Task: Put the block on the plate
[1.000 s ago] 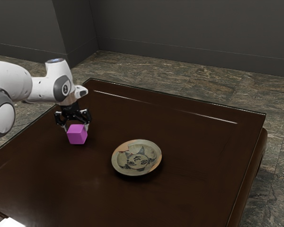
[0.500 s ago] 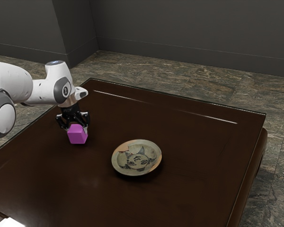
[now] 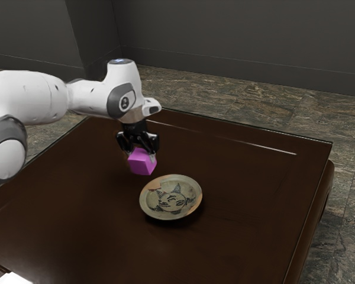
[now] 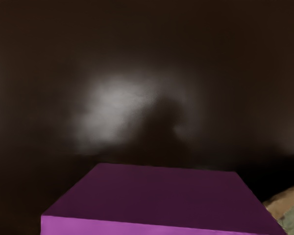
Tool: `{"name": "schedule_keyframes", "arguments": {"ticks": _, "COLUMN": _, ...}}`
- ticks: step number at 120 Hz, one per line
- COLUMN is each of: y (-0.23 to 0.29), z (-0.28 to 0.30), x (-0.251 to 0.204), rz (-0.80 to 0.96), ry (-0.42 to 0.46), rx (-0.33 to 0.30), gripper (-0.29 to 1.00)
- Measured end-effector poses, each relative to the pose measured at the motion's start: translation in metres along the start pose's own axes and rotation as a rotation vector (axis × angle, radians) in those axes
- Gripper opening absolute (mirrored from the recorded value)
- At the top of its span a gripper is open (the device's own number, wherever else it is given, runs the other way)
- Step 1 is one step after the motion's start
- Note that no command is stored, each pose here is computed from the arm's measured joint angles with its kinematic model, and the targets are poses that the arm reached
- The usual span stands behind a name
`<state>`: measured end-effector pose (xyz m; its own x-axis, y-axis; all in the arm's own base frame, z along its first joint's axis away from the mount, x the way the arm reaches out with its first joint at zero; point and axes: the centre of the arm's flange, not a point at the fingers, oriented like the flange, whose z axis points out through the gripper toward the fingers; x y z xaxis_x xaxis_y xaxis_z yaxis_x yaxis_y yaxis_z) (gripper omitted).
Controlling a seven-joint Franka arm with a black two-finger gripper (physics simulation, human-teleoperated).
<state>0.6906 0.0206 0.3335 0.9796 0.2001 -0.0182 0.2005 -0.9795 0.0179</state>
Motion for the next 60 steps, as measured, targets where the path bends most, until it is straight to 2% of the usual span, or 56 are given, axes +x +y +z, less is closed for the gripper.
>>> {"name": "schedule_keyframes", "arguments": {"ticks": 10, "y": 0.070, "z": 0.006, "x": -0.019, "rz": 0.097, "ry": -0.036, "rx": 0.012, "gripper": 0.29}}
{"name": "schedule_keyframes", "arguments": {"ticks": 21, "y": 0.109, "z": 0.019, "x": -0.033, "rz": 0.142, "ry": -0.073, "rx": 0.019, "gripper": 0.29}}
{"name": "schedule_keyframes", "arguments": {"ticks": 37, "y": 0.131, "z": 0.027, "x": -0.050, "rz": 0.156, "ry": -0.133, "rx": 0.029, "gripper": 0.30}}
{"name": "schedule_keyframes", "arguments": {"ticks": 60, "y": 0.134, "z": 0.038, "x": -0.056, "rz": 0.134, "ry": -0.175, "rx": 0.043, "gripper": 0.32}}
